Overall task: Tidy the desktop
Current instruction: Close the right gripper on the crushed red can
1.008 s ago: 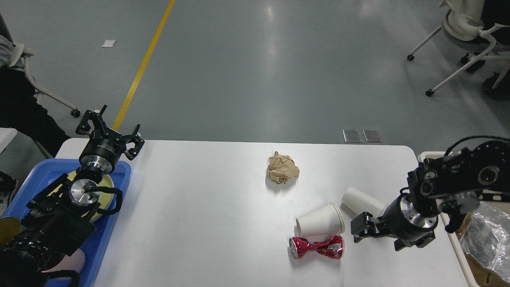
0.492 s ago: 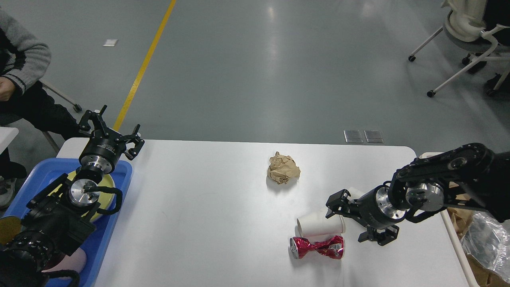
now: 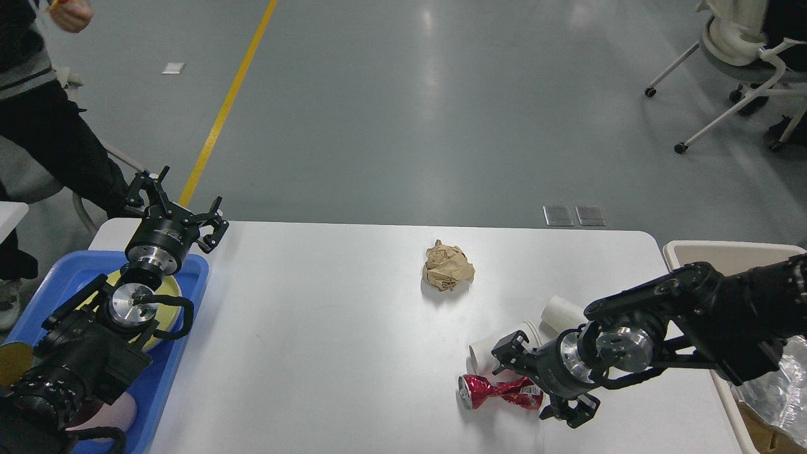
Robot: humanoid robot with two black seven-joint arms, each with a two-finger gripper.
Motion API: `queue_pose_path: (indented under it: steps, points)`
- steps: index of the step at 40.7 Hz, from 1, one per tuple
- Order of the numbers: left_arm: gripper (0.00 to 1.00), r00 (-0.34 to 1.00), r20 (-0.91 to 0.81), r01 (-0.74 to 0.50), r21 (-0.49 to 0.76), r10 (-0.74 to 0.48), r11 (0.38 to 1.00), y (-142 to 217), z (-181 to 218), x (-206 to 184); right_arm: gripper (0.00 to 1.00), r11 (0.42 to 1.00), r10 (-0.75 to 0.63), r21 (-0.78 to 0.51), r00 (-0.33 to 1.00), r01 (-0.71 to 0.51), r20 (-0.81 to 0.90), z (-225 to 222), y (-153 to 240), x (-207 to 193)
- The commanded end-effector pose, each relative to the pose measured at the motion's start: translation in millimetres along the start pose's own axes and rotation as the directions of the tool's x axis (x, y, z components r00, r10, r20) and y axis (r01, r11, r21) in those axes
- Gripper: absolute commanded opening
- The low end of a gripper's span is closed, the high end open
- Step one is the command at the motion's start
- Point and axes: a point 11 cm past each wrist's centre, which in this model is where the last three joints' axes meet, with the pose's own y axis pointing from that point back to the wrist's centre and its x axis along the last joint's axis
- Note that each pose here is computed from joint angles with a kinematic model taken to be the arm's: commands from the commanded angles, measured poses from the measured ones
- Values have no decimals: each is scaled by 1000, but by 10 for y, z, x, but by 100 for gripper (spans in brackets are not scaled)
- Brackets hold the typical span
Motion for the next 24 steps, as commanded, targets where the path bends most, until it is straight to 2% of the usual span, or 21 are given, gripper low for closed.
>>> queue_pose_path:
  steps: [1, 13, 24]
  points:
    - [98, 1000, -1, 1, 1, -1, 1000, -1, -7, -4, 100, 999, 40, -14, 999, -39, 36, 55, -64, 14]
    - [98, 1000, -1, 1, 1, -1, 1000, -1, -7, -4, 100, 996, 90, -32, 978, -85, 190, 126, -161, 129]
    - [98, 1000, -2, 0, 0, 0, 1000, -1, -5, -4, 72, 993, 113, -57, 978, -105, 175, 151, -293, -8]
